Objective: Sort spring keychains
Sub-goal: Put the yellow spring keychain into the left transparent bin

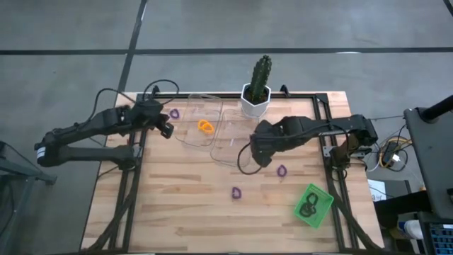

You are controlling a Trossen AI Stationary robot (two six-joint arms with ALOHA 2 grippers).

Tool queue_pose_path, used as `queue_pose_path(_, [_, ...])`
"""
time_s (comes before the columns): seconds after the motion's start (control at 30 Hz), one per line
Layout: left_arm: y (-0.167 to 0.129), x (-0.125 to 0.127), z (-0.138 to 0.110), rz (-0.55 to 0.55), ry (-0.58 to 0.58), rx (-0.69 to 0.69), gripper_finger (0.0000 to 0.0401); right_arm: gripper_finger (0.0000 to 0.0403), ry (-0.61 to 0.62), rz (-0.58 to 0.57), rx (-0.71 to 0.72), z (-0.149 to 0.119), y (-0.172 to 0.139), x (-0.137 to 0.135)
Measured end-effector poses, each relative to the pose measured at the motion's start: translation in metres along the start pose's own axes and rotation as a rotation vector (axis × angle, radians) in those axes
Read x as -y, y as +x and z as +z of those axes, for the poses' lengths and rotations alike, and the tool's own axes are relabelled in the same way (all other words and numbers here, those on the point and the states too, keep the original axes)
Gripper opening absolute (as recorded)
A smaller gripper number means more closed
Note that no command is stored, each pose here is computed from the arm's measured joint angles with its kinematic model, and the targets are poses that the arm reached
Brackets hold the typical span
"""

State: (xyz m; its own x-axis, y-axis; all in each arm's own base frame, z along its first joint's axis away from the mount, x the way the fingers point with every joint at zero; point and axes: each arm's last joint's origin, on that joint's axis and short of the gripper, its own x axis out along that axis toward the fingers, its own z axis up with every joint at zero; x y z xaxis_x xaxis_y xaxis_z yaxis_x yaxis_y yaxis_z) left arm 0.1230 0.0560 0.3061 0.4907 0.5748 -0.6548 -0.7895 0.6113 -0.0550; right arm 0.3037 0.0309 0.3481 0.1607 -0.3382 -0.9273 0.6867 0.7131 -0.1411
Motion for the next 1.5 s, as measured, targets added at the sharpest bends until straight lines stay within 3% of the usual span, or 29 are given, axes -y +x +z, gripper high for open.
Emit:
queue_pose_path(0.4, [-0.013, -0.013, -0.022, -0.137, -0.046, 0.109, 0.0034, 0.0117, -0.055, -0.043, -0.071, 0.000, 0.024, 0.001])
queue_pose_path(0.73, [-0.005, -0.020, -0.056, -0.346, -0.063, 0.204, 0.0034, 0.0102, -0.008, -0.069, -0.306, -0.009, 0.075, 0.017])
queue_pose_path(0.97, [-0.002, -0.026, -0.073, -0.381, -0.065, 0.246, 0.0034, 0.0095, 0.015, -0.195, -0.239, -0.013, 0.095, 0.022])
queue_pose_path(1.27, [-0.003, -0.031, -0.083, -0.397, -0.074, 0.280, 0.0034, 0.0100, -0.017, -0.167, -0.252, -0.018, 0.118, 0.024])
queue_pose_path(1.5, [-0.004, -0.031, -0.083, -0.400, -0.077, 0.287, 0.0034, 0.0135, -0.040, -0.022, -0.282, -0.020, 0.146, 0.025])
